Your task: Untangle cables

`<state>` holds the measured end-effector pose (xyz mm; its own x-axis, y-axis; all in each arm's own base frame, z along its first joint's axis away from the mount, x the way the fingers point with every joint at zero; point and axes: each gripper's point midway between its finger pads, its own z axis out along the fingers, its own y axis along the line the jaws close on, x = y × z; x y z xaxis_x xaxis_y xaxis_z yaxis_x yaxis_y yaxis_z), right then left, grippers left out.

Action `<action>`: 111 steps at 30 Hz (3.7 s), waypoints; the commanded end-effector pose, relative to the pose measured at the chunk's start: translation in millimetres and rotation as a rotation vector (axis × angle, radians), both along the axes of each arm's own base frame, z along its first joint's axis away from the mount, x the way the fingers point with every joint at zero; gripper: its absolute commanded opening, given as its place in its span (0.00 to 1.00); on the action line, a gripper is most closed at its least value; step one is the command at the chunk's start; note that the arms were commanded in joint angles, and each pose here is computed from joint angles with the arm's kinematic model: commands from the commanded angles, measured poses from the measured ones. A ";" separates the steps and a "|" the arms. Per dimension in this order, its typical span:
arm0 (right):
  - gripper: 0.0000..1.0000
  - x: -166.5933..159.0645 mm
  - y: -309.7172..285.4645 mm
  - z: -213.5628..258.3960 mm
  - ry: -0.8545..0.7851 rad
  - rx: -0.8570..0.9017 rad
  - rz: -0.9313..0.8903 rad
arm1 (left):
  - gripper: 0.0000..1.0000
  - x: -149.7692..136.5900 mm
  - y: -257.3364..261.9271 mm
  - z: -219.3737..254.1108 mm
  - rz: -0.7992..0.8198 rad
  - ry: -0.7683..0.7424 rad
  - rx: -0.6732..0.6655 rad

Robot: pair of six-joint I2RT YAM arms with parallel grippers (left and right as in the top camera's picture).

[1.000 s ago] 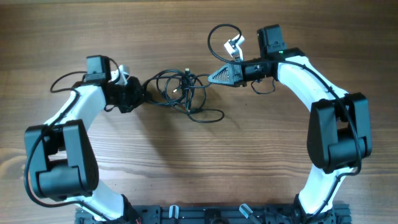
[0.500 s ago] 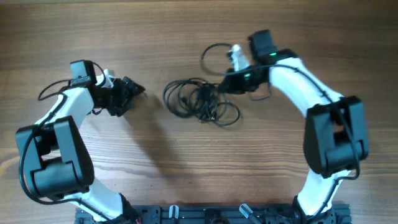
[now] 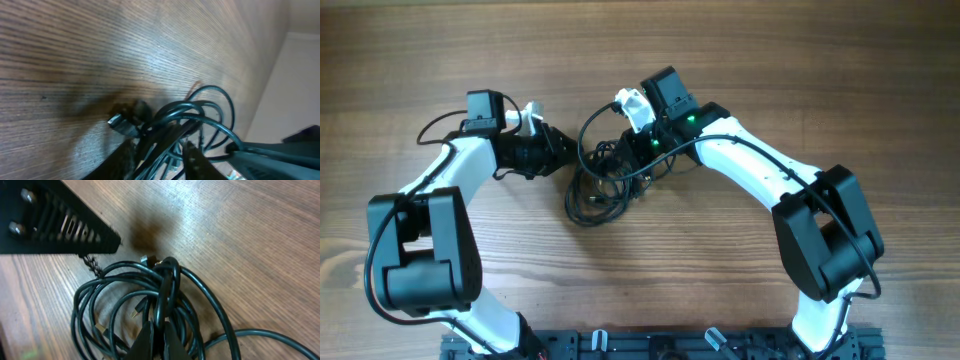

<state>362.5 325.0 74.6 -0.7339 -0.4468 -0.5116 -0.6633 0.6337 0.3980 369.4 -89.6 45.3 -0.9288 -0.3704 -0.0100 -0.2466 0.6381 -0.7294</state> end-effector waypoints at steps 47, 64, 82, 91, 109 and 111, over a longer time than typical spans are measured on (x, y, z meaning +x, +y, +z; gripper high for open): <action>0.56 75.7 53.0 -33.4 -0.284 0.125 -0.063 | 0.04 -0.2 -18.5 -29.1 -0.058 0.002 0.126; 0.04 32.8 40.3 160.1 -0.203 0.520 0.039 | 0.04 0.6 -25.0 -40.8 -0.042 0.012 0.246; 0.04 -31.2 13.8 177.0 0.093 0.686 0.327 | 0.66 -7.1 -2.6 44.8 -0.171 -0.235 -0.016; 0.04 -19.0 14.2 170.8 0.123 0.648 0.227 | 0.52 -31.1 -26.7 96.5 -0.380 -0.496 -0.257; 0.04 -17.2 14.1 170.6 0.173 0.647 0.185 | 0.54 -41.2 6.5 129.3 -0.311 -0.647 -0.413; 0.04 -17.1 14.0 170.7 0.172 0.647 0.186 | 0.54 -43.0 -7.4 128.7 -0.360 -0.656 -0.415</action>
